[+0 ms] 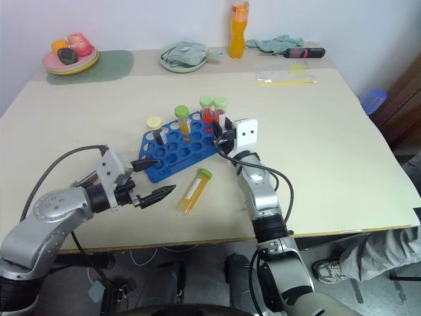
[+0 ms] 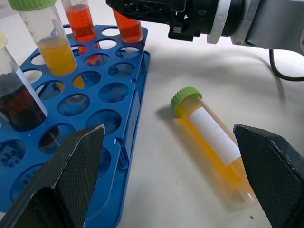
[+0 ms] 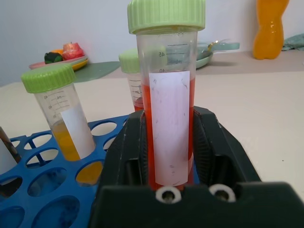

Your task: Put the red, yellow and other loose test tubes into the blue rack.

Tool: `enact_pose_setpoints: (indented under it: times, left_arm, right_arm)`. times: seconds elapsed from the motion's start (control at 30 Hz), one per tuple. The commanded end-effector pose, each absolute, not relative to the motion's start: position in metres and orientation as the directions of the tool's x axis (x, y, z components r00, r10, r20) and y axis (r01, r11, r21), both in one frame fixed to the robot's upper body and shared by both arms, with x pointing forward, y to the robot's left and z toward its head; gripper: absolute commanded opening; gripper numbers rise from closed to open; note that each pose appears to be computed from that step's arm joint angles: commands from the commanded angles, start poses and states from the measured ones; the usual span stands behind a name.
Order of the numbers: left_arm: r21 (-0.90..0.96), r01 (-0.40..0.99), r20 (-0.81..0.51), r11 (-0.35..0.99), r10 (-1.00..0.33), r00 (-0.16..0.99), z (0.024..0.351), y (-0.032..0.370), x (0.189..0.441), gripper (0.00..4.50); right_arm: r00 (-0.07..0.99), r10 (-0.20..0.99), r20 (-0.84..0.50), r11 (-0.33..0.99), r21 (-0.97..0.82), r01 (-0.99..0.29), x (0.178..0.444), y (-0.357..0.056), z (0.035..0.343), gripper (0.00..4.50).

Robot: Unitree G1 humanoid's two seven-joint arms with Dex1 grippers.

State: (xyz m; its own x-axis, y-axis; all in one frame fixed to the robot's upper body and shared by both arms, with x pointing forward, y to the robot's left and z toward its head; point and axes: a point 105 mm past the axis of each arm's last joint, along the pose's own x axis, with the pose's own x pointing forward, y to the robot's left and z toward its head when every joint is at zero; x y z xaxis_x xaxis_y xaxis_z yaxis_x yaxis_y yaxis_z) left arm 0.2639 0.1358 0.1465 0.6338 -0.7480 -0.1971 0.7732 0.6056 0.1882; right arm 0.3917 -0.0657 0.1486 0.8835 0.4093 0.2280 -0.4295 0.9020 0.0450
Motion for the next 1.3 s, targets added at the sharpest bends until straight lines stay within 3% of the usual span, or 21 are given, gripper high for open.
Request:
enact_pose_setpoints:
  times: [0.03,0.1,0.2,0.43,0.53,0.7,0.83,0.93,1.03,1.17,1.3]
  left_arm:
    - [0.225,0.768,-0.171,0.599,-0.752,0.637,0.16,0.136,0.261,4.5]
    - [0.225,0.766,-0.172,0.602,-0.749,0.64,0.16,0.136,0.261,4.5]
    - [0.227,0.749,-0.161,0.623,-0.734,0.66,0.165,0.14,0.262,4.5]
    - [0.221,0.713,-0.186,0.665,-0.689,0.7,0.169,0.161,0.264,4.5]
    - [0.213,0.704,-0.186,0.678,-0.679,0.71,0.169,0.166,0.267,4.5]
    - [0.243,0.698,-0.23,0.673,-0.659,0.716,0.163,0.179,0.274,4.5]
    - [0.269,0.684,-0.25,0.679,-0.636,0.73,0.161,0.192,0.281,4.5]
    - [0.279,0.677,-0.25,0.681,-0.63,0.736,0.162,0.198,0.284,4.5]
    - [0.285,0.673,-0.246,0.683,-0.626,0.74,0.161,0.2,0.283,4.5]
    - [0.275,0.665,-0.241,0.694,-0.62,0.747,0.158,0.199,0.277,4.5]
    - [0.263,0.66,-0.238,0.704,-0.616,0.751,0.154,0.195,0.272,4.5]
  right_arm:
    - [0.852,0.42,0.313,0.893,0.023,-0.449,0.387,-0.062,0.174,3.13]
    - [0.852,0.417,0.316,0.899,-0.005,-0.438,0.386,-0.066,0.178,4.11]
    - [0.857,0.431,0.283,0.899,-0.055,-0.434,0.381,-0.082,0.183,4.11]
    - [0.849,0.528,-0.03,0.846,-0.075,-0.528,0.347,-0.128,0.176,4.11]
    - [0.797,0.584,-0.154,0.803,-0.039,-0.595,0.326,-0.131,0.176,4.11]
    - [0.571,0.706,-0.419,0.672,0.142,-0.727,0.287,-0.105,0.179,4.11]
    - [0.376,0.791,-0.482,0.579,0.392,-0.715,0.285,-0.087,0.172,4.11]
    - [0.354,0.756,-0.55,0.635,0.487,-0.6,0.286,-0.076,0.163,4.11]
    - [0.447,0.676,-0.586,0.737,0.515,-0.438,0.295,-0.067,0.149,4.11]
    - [0.574,0.594,-0.564,0.778,0.583,-0.232,0.296,-0.036,0.152,4.11]
    - [0.577,0.53,-0.622,0.774,0.633,-0.029,0.286,-0.013,0.157,4.11]
